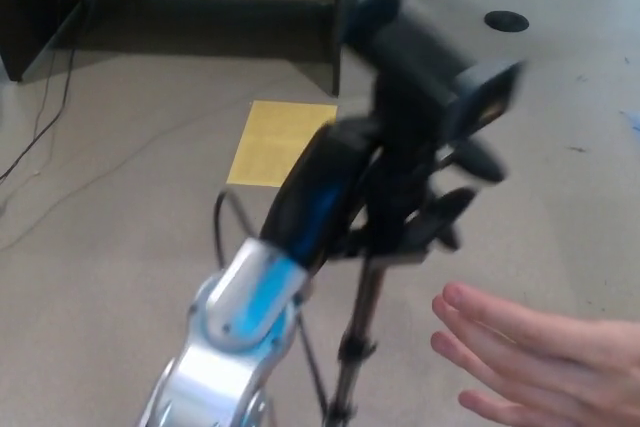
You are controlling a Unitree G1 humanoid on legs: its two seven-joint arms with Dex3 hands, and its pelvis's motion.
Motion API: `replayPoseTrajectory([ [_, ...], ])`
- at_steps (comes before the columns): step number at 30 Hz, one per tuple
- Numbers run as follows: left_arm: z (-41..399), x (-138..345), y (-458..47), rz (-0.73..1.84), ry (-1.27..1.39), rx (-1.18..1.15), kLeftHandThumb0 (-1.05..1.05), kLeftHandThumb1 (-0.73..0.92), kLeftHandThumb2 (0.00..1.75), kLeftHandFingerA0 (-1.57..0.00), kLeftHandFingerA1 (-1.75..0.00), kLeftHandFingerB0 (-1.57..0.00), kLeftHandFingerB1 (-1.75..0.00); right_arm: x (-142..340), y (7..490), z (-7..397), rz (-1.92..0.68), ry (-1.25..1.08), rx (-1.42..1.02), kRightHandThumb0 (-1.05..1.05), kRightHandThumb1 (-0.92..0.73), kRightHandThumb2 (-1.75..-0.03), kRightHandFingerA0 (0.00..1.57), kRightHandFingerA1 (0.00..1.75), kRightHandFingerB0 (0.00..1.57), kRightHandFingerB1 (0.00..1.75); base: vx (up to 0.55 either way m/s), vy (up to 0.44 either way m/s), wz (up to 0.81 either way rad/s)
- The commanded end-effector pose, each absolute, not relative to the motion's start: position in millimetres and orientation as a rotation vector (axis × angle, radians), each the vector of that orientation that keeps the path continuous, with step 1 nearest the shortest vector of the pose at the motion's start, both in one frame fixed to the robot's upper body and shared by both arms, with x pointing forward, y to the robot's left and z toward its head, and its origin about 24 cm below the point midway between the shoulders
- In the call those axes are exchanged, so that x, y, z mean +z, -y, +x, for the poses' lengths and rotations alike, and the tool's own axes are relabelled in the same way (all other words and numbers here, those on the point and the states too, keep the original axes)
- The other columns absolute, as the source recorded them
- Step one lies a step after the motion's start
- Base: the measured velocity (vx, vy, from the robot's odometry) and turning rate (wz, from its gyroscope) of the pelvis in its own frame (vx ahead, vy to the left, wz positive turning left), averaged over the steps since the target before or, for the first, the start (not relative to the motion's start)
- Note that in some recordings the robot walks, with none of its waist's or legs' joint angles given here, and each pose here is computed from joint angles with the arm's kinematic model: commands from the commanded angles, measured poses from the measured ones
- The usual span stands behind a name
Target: There is a tripod standing in front of the robot and the robot extends its left arm to grab it. It lifts the tripod and passes it to a person.
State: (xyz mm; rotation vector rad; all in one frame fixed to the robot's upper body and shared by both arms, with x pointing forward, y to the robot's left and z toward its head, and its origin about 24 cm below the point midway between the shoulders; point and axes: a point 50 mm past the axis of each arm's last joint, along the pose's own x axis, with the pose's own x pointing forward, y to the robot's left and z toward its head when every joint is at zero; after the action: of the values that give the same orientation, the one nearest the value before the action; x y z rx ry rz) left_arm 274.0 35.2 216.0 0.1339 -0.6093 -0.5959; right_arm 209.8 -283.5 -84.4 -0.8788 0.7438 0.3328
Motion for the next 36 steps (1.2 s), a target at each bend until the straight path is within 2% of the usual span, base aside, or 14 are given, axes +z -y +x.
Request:
replayPoseTrajectory([
  [1,256,257,-14,0.160,0.732,-0.675,-0.12,0.74,0.70,-1.11,-1.13,-0.86,-1.04,-82,292,208,-0.904,-0.760,0.321,-0.41,-0.69,-0.62,0.64,0.43,0.45,0.36,0.00,0.000,0.00],
  [6,227,286,16,0.115,0.830,-0.796,-0.09,0.67,0.81,-1.08,-1.16,-0.83,-1.00,-83,293,206,-0.886,-0.774,0.321,-0.39,-0.70,-0.62,0.64,0.42,0.46,0.36,0.00,0.000,0.00],
  [11,206,297,33,0.095,0.850,-0.881,-0.07,0.67,0.75,-1.04,-1.17,-0.87,-0.95,-86,292,202,-0.902,-0.790,0.330,-0.39,-0.71,-0.61,0.65,0.41,0.44,0.35,0.00,0.000,0.00],
  [15,190,304,41,0.110,0.891,-0.923,-0.11,0.67,0.78,-1.06,-1.19,-0.86,-1.01,-86,292,202,-0.923,-0.790,0.342,-0.39,-0.70,-0.62,0.65,0.43,0.45,0.35,0.00,0.000,0.00],
  [18,177,308,43,0.194,0.967,-0.911,-0.21,0.67,0.92,-0.90,-1.52,-0.85,-1.06,-86,293,201,-0.999,-0.760,0.367,-0.47,-0.76,-0.64,0.69,0.41,0.44,0.35,0.00,0.000,0.00],
  [19,174,308,43,0.217,0.971,-0.906,-0.21,0.67,0.92,-0.90,-1.52,-0.85,-1.06,-86,293,201,-1.008,-0.763,0.383,-0.47,-0.76,-0.64,0.69,0.41,0.44,0.35,0.00,0.000,0.00],
  [21,169,310,43,0.233,0.966,-0.917,-0.13,0.73,0.92,-0.86,-1.59,-0.77,-1.15,-86,293,202,-1.010,-0.762,0.383,-0.47,-0.76,-0.64,0.69,0.41,0.44,0.35,0.00,0.000,0.00],
  [22,167,311,43,0.239,0.980,-0.913,-0.09,0.73,0.86,-0.88,-1.71,-0.72,-1.17,-86,293,201,-1.010,-0.762,0.383,-0.47,-0.76,-0.64,0.69,0.41,0.44,0.35,0.00,0.000,0.00],
  [25,159,309,41,0.302,1.068,-0.915,0.00,0.87,0.79,-0.75,-1.64,-0.64,-1.18,-87,294,200,-1.008,-0.764,0.381,-0.47,-0.76,-0.64,0.69,0.41,0.44,0.35,0.00,0.000,0.00],
  [27,158,309,40,0.314,1.058,-0.934,0.02,0.85,0.90,-0.67,-1.72,-0.60,-1.19,-87,294,200,-1.007,-0.764,0.380,-0.47,-0.76,-0.64,0.69,0.41,0.44,0.35,0.00,0.000,0.00],
  [28,157,309,40,0.306,1.048,-0.945,0.04,0.92,0.77,-0.65,-1.69,-0.57,-1.17,-87,294,199,-1.006,-0.765,0.380,-0.47,-0.76,-0.64,0.69,0.41,0.44,0.35,0.00,0.000,0.00],
  [30,156,309,39,0.314,1.044,-0.952,0.03,0.89,0.85,-0.62,-1.72,-0.56,-1.17,-87,294,199,-1.005,-0.763,0.378,-0.47,-0.76,-0.64,0.69,0.41,0.44,0.35,0.00,0.000,0.00],
  [34,159,305,37,0.310,1.022,-0.932,-0.06,0.92,0.74,-0.62,-1.66,-0.55,-1.13,-87,293,200,-1.005,-0.761,0.379,-0.47,-0.76,-0.64,0.69,0.41,0.44,0.35,0.00,0.000,0.00],
  [36,160,303,35,0.372,0.998,-0.927,-0.18,0.92,0.82,-0.48,-1.72,-0.41,-1.25,-86,293,201,-1.005,-0.759,0.377,-0.47,-0.76,-0.64,0.69,0.41,0.44,0.35,0.00,0.000,0.00],
])
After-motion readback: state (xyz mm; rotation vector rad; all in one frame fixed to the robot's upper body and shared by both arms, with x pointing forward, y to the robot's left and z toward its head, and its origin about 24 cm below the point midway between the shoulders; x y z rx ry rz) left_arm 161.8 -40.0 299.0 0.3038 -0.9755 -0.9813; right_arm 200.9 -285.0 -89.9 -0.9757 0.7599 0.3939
